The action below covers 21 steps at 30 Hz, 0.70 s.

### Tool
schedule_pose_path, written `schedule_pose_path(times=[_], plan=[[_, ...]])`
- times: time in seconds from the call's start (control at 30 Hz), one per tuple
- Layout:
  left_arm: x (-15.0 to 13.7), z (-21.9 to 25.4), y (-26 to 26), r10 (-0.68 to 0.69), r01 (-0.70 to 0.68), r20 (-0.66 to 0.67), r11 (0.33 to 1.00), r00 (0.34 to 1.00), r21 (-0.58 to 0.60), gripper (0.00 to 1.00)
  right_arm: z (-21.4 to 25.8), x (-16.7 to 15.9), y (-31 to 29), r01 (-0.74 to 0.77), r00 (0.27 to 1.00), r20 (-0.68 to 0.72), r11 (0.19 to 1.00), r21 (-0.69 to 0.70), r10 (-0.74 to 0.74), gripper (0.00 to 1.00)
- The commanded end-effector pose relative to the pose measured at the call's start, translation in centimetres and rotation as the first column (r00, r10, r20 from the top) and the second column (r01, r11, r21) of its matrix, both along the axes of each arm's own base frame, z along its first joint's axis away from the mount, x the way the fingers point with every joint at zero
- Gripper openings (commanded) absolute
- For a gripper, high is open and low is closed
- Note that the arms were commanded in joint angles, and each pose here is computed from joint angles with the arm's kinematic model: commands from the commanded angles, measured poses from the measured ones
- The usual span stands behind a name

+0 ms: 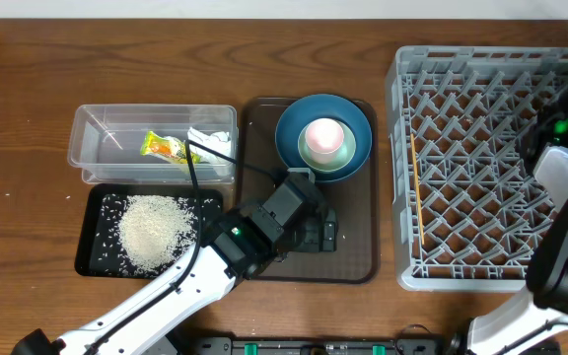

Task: Sort waste into correct bins and load items into the dishwasher rack
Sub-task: 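Carry the bowl with the right gripper into the rack and release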

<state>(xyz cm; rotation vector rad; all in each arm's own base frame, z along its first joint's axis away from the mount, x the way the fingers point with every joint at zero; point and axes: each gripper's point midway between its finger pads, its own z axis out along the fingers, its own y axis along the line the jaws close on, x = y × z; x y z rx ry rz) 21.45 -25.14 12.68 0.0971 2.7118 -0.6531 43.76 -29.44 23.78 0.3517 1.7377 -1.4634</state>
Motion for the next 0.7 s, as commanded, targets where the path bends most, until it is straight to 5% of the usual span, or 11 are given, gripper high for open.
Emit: schedule_pose_path(times=[0.0, 0.27, 0.53, 0.67], plan=[[0.4, 1.3, -0.4, 0.001, 0.0, 0.028, 1.0, 1.0, -0.023, 0.93, -2.5, 1.0, -0.3, -0.025, 0.996, -0.083, 1.0, -0.007, 0.024, 0.01], [0.4, 1.3, -0.4, 0.001, 0.0, 0.028, 1.0, 1.0, -0.023, 0.93, -8.8, 3.0, 1.6, -0.062, 0.976, -0.205, 0.997, 0.044, 0.07, 0.01], [0.4, 1.3, -0.4, 0.001, 0.0, 0.028, 1.0, 1.0, -0.023, 0.93, -9.4, 4.8, 5.8, -0.118, 0.965, -0.231, 0.992, 0.046, 0.125, 0.01], [0.4, 1.3, -0.4, 0.001, 0.0, 0.028, 1.0, 1.0, -0.023, 0.93, -9.4, 4.7, 6.8, -0.093, 0.966, -0.24, 0.995, 0.039, 0.1, 0.12]])
